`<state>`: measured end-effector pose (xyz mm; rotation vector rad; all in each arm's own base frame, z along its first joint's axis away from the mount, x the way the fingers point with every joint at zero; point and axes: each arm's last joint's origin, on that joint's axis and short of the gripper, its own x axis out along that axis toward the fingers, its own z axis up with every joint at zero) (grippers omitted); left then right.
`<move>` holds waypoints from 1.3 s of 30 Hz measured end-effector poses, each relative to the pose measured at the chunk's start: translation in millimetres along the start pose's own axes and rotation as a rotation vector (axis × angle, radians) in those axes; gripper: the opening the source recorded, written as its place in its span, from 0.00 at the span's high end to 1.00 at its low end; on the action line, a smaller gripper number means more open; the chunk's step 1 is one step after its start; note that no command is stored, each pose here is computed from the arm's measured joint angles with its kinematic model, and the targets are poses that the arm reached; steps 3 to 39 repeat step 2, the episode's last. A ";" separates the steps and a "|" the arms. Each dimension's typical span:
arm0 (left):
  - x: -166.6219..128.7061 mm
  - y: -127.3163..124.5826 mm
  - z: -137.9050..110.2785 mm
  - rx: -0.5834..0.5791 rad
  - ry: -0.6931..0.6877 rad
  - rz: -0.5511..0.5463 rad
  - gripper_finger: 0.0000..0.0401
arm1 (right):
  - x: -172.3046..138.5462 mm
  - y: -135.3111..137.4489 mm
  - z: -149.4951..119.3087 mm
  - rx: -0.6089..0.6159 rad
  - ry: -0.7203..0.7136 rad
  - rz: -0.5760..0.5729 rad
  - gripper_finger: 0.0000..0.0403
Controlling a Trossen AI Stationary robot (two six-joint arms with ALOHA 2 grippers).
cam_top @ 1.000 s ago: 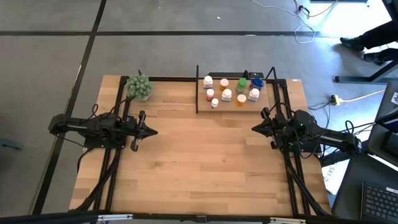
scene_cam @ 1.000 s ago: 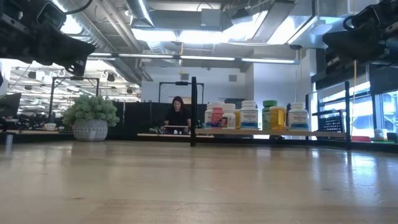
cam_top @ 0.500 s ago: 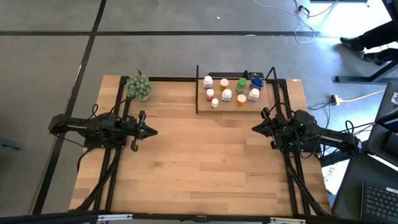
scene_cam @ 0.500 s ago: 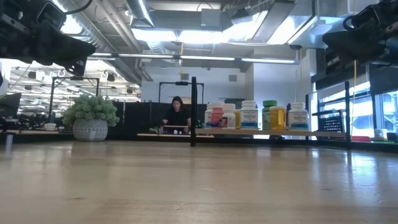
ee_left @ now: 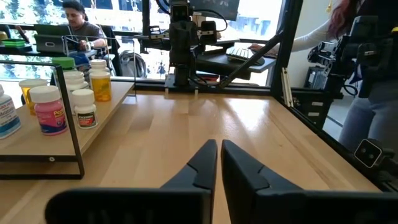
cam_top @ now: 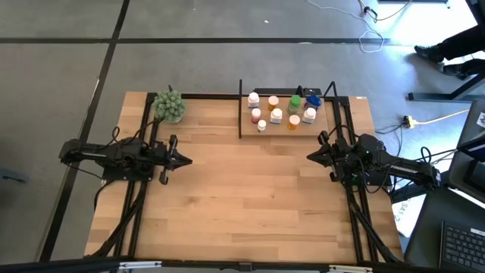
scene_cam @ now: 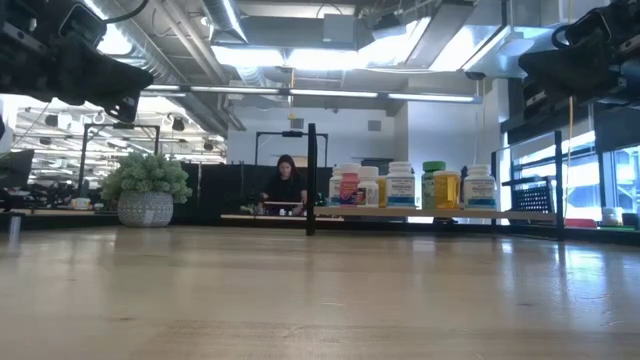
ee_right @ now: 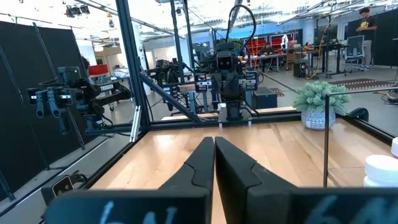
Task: Pick and place medicine bottles onto shelf by color
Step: Return to Home Position
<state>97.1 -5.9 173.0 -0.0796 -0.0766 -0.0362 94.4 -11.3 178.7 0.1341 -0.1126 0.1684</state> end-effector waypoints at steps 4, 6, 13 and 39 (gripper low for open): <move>0.0 0.0 0.0 0.000 0.000 0.000 0.97 | 0.0 0.0 0.0 0.001 0.000 0.000 0.96; 0.0 0.0 0.0 0.000 0.000 0.000 0.97 | 0.0 0.0 0.0 0.001 0.000 0.000 0.96; 0.0 0.0 0.0 0.000 0.000 0.000 0.97 | 0.0 0.0 0.0 0.001 0.000 0.000 0.96; 0.0 0.0 0.0 0.000 0.000 0.000 0.97 | 0.0 0.0 0.0 0.001 0.000 0.000 0.96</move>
